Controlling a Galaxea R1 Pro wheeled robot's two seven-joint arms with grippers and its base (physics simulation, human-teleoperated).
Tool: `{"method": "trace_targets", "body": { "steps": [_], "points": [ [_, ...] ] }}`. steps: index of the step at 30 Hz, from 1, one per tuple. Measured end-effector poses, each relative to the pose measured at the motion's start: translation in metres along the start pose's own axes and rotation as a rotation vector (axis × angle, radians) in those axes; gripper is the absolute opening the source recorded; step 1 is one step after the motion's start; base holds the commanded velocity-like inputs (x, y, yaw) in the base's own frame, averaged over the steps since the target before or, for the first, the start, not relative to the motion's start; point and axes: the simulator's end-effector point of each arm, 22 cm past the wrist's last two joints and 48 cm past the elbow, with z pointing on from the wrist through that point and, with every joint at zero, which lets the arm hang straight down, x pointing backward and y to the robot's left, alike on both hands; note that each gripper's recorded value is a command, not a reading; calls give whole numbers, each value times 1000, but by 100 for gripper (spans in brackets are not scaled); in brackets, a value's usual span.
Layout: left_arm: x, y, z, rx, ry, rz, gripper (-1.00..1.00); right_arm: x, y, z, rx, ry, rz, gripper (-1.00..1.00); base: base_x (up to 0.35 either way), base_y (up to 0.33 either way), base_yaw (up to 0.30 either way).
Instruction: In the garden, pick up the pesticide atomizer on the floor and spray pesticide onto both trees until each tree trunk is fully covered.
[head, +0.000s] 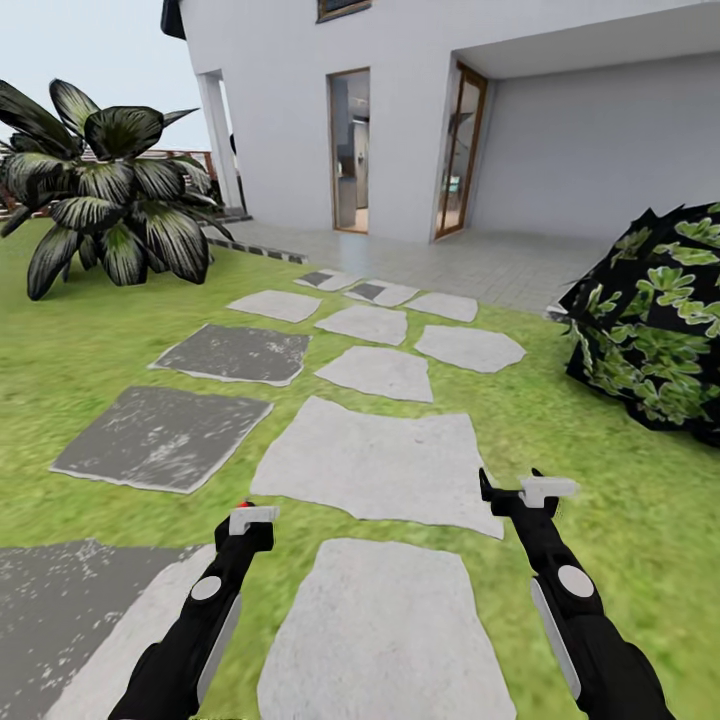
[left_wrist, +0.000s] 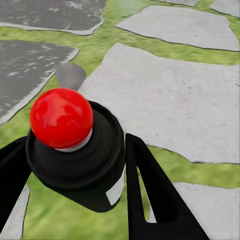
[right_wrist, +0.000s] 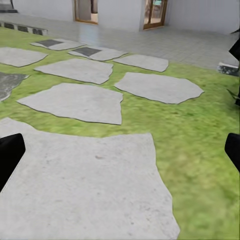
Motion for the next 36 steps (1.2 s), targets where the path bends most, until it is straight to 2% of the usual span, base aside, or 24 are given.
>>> {"method": "trace_targets", "body": {
  "steps": [16,33,35,36],
  "points": [
    [-8,1,-2,-1,-15,0,-100,-9,0,-1,1,-15,4,100,0,12,238],
    [-17,1,-4,-2,-31,-2,-100,-16,0,-3,1,-28,5,100,0,290,246],
    [-18,1,-5,-1,-33,-2,-100,-9,0,-3,0,-13,5,100,0,304,246],
    [-19,1,-5,-2,-35,-2,-100,8,2,-4,-2,21,9,100,0,304,246]
  ]
}}
